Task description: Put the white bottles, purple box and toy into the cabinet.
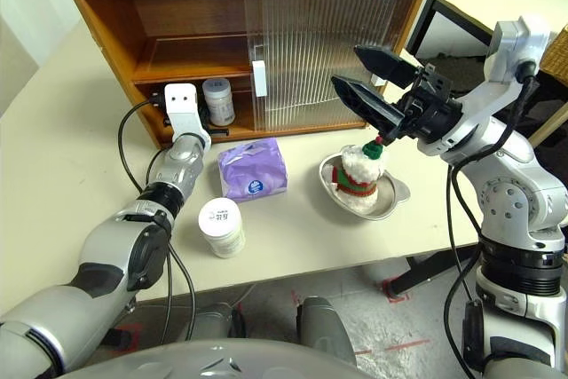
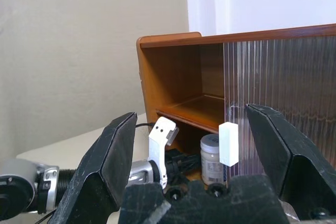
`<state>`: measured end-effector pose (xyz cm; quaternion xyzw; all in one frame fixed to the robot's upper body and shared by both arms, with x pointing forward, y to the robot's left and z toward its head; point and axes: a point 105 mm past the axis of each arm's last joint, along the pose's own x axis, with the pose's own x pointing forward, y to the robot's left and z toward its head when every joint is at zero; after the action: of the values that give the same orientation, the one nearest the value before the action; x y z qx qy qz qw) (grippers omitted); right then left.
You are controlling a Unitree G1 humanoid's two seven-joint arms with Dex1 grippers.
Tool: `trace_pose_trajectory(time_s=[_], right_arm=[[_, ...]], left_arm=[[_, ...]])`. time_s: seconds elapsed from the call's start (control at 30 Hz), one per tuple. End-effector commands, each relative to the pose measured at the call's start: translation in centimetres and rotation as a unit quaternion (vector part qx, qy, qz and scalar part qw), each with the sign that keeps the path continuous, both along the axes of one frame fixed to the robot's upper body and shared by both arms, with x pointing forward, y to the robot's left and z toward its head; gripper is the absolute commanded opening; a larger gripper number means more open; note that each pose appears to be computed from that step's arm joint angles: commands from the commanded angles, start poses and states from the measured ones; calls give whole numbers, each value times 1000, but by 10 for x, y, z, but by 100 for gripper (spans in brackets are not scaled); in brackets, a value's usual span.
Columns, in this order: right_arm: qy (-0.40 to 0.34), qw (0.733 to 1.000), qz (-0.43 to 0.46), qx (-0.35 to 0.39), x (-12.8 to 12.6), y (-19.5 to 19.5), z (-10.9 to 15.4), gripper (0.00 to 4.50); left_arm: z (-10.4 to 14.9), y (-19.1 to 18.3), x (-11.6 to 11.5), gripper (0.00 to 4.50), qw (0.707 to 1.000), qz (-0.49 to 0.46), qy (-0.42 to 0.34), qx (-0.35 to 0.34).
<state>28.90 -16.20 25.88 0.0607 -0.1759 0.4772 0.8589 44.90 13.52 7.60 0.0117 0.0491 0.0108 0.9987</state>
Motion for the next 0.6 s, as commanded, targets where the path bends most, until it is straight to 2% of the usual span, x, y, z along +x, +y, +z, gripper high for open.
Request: trace_pose_trajectory(time_s=[0.03, 0.4, 0.6], right_arm=[[-4, 1000, 1, -6, -3, 0, 3, 450], [-5, 1000, -9, -5, -6, -2, 2, 450], [-5, 1000, -13, -4, -7, -3, 2, 450]], left_arm=[[1, -10, 2, 1, 1000, -24, 5, 11], [6, -29, 5, 1, 998, -57, 10, 15], [17, -12, 9, 1, 999, -31, -10, -5]])
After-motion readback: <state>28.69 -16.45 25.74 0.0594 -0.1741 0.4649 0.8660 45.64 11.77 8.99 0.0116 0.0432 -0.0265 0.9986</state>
